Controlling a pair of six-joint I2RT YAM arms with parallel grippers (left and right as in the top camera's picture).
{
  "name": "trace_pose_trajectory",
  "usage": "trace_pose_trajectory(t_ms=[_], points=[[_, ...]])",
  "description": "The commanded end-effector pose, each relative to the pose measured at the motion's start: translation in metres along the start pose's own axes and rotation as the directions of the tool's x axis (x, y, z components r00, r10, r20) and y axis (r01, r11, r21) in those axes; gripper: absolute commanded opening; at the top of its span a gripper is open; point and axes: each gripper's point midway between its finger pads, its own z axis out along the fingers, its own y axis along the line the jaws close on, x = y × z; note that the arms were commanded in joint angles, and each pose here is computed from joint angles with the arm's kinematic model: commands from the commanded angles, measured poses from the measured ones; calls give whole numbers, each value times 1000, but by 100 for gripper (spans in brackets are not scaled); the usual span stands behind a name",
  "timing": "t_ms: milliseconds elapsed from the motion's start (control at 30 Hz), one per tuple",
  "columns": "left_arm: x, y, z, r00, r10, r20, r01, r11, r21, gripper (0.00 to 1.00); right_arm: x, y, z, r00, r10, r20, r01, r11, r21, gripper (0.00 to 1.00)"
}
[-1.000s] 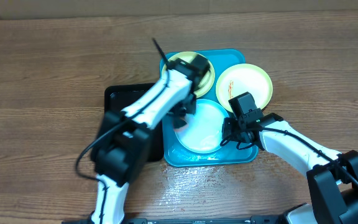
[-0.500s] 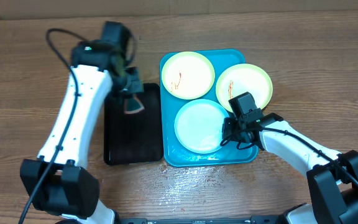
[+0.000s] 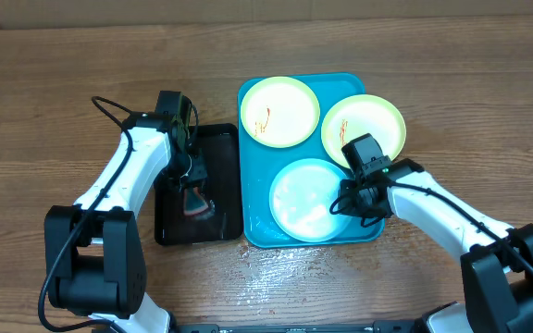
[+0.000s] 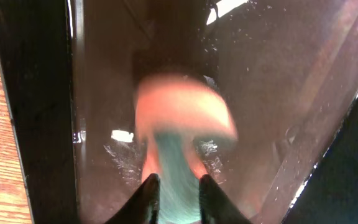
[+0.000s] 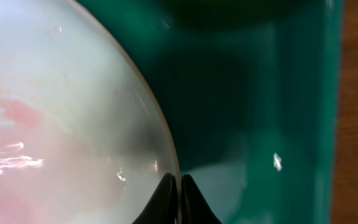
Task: Clean dirty plates on tray and stack at the side
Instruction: 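Return the sponge to the black tray with the left gripper, then lift the white plate with the right gripper and tilt it over the black tray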
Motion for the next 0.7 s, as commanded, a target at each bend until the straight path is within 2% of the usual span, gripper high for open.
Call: trace_pose_trajectory(t_ms=[0,133,300,433,500,667], points=[[-11,-2,-18,999,2,32,-3,1000,30,38,-25,5,-25,998,-44,52,43,999,23,4],[-23,4,-50,998,-38,55,34,997,67,47,-40,26,-67,984,-158,79,157,987,18,4],[-39,17,-105,990,-76,122,63,992,109,55,-66,59,-120,938,-264,227,250,964,87,4],[-47,19,-151,975,-110,192,72,978,195,81,-79,101,-152,861,-334,383,314,942,118,4],[-50,18,-176,965,-128,231,68,966,250,89,-80,124,-160,815,-360,454,344,931,122,4],[-48,17,-216,940,-135,314,30,948,317,93,-75,170,-165,732,-397,553,398,909,127,4]])
